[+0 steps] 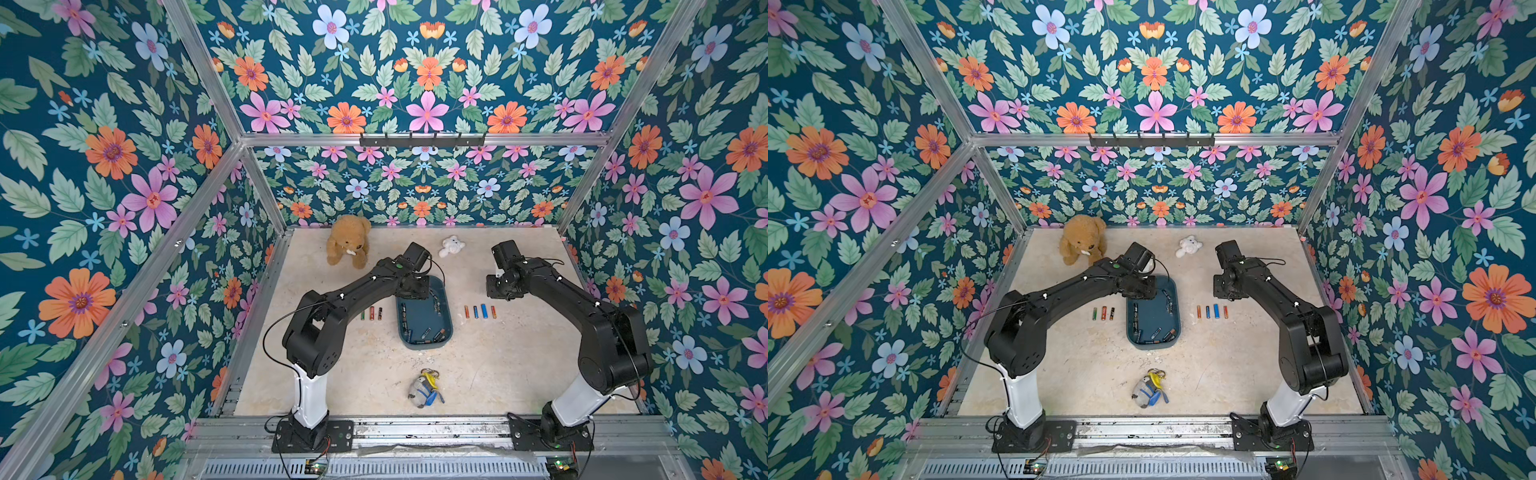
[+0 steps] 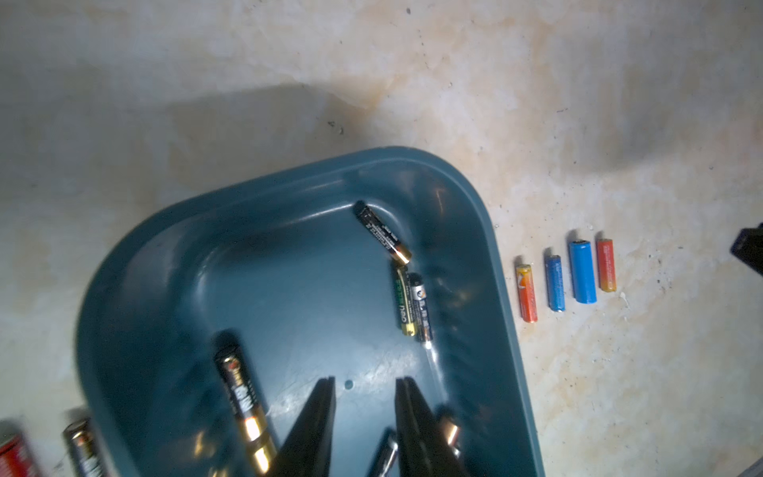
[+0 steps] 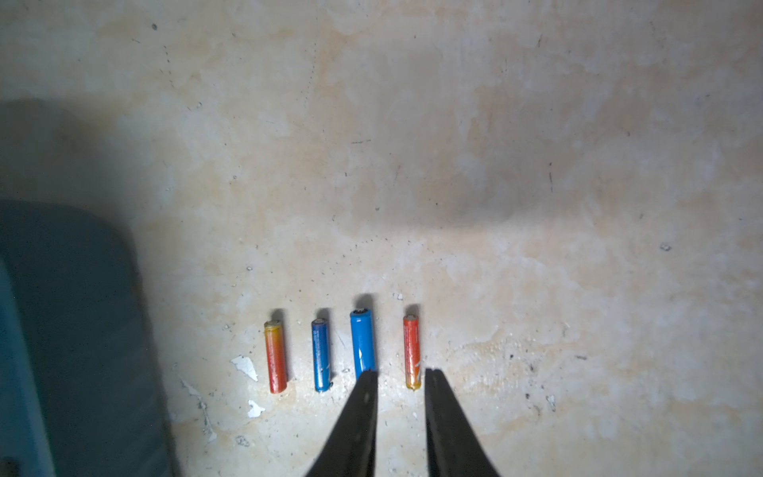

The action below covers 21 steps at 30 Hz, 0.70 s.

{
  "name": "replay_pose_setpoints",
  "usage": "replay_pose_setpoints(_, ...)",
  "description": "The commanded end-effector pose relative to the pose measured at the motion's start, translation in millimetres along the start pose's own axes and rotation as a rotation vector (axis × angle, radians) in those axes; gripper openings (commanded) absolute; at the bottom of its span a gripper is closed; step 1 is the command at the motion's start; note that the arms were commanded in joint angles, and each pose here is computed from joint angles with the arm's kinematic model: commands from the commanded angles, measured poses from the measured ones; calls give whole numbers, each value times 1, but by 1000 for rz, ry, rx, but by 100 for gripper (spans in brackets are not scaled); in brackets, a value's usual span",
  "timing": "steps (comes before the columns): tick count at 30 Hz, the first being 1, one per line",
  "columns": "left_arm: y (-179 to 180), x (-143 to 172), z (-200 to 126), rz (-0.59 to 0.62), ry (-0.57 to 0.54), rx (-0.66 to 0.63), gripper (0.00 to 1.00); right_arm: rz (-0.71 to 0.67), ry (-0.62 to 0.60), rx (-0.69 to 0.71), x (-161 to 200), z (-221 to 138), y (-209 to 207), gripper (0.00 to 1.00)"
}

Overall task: Take the batteries out of the storage box
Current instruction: Place the battery at the center of the board, then pick up the battery from the storage box.

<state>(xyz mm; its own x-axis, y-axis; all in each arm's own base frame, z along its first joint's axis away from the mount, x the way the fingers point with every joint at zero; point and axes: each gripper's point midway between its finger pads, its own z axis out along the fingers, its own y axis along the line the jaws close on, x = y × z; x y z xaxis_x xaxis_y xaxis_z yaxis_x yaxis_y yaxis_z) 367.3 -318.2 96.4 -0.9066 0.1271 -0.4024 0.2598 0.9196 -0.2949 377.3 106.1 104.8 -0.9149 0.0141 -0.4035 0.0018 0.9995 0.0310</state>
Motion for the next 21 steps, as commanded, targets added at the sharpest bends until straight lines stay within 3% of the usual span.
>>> replay_pose_setpoints(1, -14, -4, 9, -2, -3, 49, 32, 13, -10, -19, -5, -7, 4, 26)
replay_pose_setpoints(9, -24, 9, 40, 34, 46, 36, 31, 15, -19, -31, -11, -9, 7, 26)
replay_pose_setpoints(21, -21, 25, 59, 56, 86, -1, 31, 9, -11, -27, -6, -7, 6, 26)
